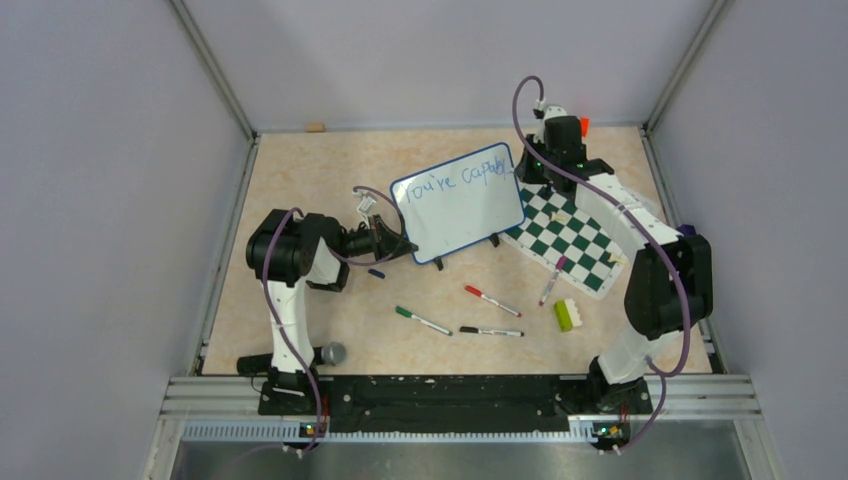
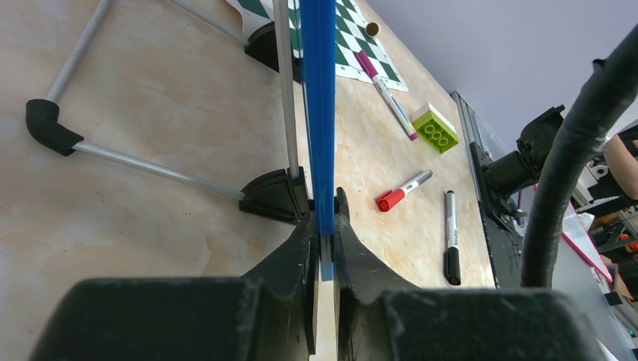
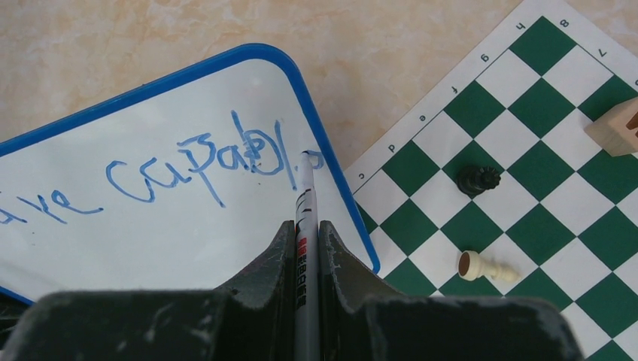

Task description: Write a sentence on the whiteboard

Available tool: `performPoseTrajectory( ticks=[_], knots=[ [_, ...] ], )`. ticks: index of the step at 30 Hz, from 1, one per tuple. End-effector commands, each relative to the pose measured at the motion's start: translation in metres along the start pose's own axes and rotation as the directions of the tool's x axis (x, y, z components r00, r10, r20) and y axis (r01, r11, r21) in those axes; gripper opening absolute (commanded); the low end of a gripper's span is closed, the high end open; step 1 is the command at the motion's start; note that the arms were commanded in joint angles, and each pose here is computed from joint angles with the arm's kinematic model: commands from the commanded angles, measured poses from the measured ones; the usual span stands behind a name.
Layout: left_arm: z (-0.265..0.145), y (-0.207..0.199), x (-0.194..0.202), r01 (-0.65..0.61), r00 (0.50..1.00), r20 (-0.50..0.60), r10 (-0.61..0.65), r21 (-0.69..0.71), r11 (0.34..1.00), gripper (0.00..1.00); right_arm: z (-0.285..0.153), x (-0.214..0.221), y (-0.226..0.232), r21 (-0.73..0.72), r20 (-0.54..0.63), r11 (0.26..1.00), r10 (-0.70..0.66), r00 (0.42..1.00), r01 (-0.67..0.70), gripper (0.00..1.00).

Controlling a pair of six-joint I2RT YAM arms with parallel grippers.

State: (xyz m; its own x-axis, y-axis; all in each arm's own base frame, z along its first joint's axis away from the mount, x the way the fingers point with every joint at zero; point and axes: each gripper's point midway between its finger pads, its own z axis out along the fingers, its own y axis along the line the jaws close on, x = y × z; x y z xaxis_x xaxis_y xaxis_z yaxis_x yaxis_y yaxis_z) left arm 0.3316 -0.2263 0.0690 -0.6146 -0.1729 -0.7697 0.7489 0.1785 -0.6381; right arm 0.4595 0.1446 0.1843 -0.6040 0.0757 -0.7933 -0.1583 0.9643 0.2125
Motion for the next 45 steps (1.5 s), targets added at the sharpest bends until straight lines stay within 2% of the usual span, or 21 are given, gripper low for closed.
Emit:
performPoseTrajectory(
  ticks=[1, 23, 30, 36, 40, 45],
  knots=[
    [-0.002, -0.015, -0.008, -0.101, 0.995, 0.0, 0.102, 0.055, 0.993, 0.04, 0.002, 0.003, 0.003, -0.035, 0.001, 0.999, 0.002, 1.0, -0.002, 0.0],
    [-0.002, -0.015, -0.008, -0.1, 0.995, 0.0, 0.1, 0.054, 0.994, 0.04, 0.002, 0.02, -0.006, 0.003, -0.064, 1.0, -0.019, 0.998, 0.019, 0.0],
    [-0.002, -0.015, -0.008, -0.099, 0.995, 0.001, 0.099, 0.054, 0.994, 0.04, 0.0, 0.016, -0.014, 0.049, -0.048, 0.999, -0.013, 0.999, 0.015, 0.0],
    [-0.002, -0.015, -0.008, -0.101, 0.995, 0.001, 0.101, 0.054, 0.993, 0.04, -0.002, 0.004, -0.023, 0.113, 0.004, 0.994, 0.011, 1.0, -0.012, 0.0],
    [-0.002, -0.015, -0.008, -0.102, 0.995, 0.0, 0.102, 0.056, 0.993, 0.04, -0.015, -0.009, -0.016, 0.081, 0.057, 0.996, 0.017, 0.998, -0.021, 0.0],
    [-0.002, -0.015, -0.009, -0.1, 0.995, 0.002, 0.101, 0.054, 0.993, 0.05, -0.064, -0.041, 0.001, -0.002, 0.228, 1.0, 0.022, 0.973, -0.022, 0.0]
  ],
)
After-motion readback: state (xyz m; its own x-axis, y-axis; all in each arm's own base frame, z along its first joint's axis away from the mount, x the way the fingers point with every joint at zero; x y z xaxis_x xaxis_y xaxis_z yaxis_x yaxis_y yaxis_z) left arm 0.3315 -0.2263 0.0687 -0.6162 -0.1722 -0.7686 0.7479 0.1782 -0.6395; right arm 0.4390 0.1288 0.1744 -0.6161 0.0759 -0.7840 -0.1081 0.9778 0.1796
